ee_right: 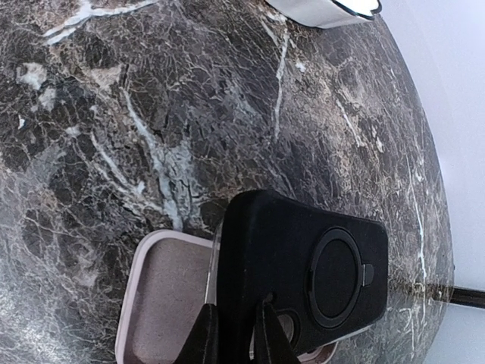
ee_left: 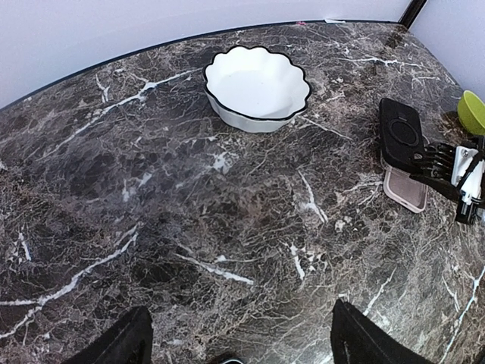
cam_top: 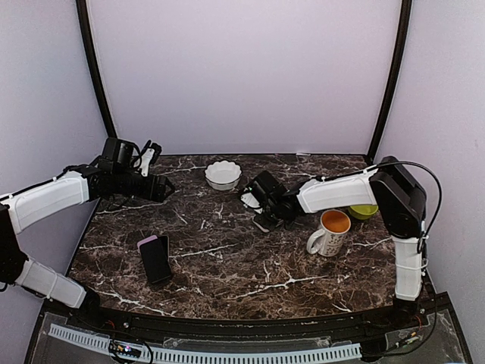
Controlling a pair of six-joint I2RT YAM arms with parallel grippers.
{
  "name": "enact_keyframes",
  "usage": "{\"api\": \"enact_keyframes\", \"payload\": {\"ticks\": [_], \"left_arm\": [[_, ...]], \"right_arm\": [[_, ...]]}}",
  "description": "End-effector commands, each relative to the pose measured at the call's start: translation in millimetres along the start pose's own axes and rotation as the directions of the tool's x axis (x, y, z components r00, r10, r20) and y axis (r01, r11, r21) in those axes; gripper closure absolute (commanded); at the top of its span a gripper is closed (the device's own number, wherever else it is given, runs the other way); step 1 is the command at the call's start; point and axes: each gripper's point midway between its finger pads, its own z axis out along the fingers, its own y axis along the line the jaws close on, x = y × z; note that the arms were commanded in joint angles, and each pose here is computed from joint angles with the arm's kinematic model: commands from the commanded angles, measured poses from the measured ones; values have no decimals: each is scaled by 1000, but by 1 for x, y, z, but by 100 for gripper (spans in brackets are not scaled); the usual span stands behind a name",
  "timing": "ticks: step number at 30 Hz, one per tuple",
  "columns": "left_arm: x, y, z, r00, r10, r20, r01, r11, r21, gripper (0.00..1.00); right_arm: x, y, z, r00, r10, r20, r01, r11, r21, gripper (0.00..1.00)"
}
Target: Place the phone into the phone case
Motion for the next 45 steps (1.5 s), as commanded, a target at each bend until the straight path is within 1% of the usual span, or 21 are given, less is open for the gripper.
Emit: {"api": "enact_keyframes", "payload": {"ticks": [1, 10, 14, 19, 23, 26, 28, 29, 31, 33, 35, 36, 37, 39, 40, 41, 43, 44, 45], "left_arm": [[0, -5, 2, 1000, -3, 0, 3, 1000, 27, 17], [-4, -10, -4, 1000, 4, 23, -5, 999, 49, 17], [-9, -14, -9, 999, 10, 54, -14, 997, 71, 17], [-14, -31, -15, 996, 9, 88, -24, 986, 163, 18], [-18, -47, -23, 992, 16, 126, -48, 967, 250, 20], [-22, -55, -30, 986, 23, 162, -70, 955, 289, 21], [-23, -55, -33, 985, 24, 173, -75, 954, 292, 21], [-23, -55, -33, 984, 25, 175, -76, 955, 287, 21], [-22, -53, -33, 985, 28, 172, -76, 957, 279, 21], [-21, -53, -32, 986, 27, 163, -72, 959, 274, 21], [-21, -53, -31, 987, 22, 157, -67, 957, 281, 21], [-21, -54, -32, 987, 20, 158, -66, 956, 287, 21], [-21, -58, -33, 987, 19, 159, -68, 949, 307, 21], [-21, -70, -38, 986, 19, 167, -82, 924, 374, 22], [-20, -85, -44, 983, 29, 179, -109, 886, 451, 23], [-18, -98, -50, 980, 46, 192, -138, 856, 498, 24], [-11, -130, -66, 967, 99, 236, -226, 763, 606, 25], [-4, -141, -72, 953, 135, 270, -281, 723, 631, 24], [3, -155, -76, 946, 162, 280, -312, 689, 654, 20]], "right_arm": [[-2, -10, -14, 998, 63, 11, -63, 998, 4, 100], [-31, -45, -60, 980, 175, 97, -179, 983, 30, 100], [-44, -57, -85, 964, 223, 145, -226, 974, 6, 100], [-65, -62, -119, 927, 290, 238, -268, 956, -118, 100], [-84, -57, -156, 896, 313, 315, -237, 937, -255, 100], [-92, -52, -186, 875, 322, 361, -195, 918, -347, 100], [-94, -34, -208, 868, 327, 374, -127, 874, -470, 100], [-95, -22, -218, 867, 332, 372, -90, 838, -539, 100], [-92, 4, -235, 874, 345, 342, -30, 741, -671, 100], [-85, 28, -248, 891, 355, 283, -4, 629, -777, 100], [-76, 43, -253, 902, 363, 232, -12, 560, -829, 100], [-73, 48, -254, 902, 373, 218, -21, 543, -840, 100], [-75, 47, -255, 889, 395, 231, -22, 541, -840, 100], [-77, 44, -265, 860, 440, 259, -18, 532, -846, 100], [-80, 42, -270, 844, 460, 275, -14, 531, -847, 100], [-82, 39, -274, 830, 475, 294, -5, 533, -846, 100], [-87, 37, -286, 806, 485, 340, 42, 526, -850, 100], [-87, 38, -290, 802, 482, 353, 67, 515, -855, 100], [-87, 41, -294, 804, 475, 358, 91, 497, -863, 100]]}}
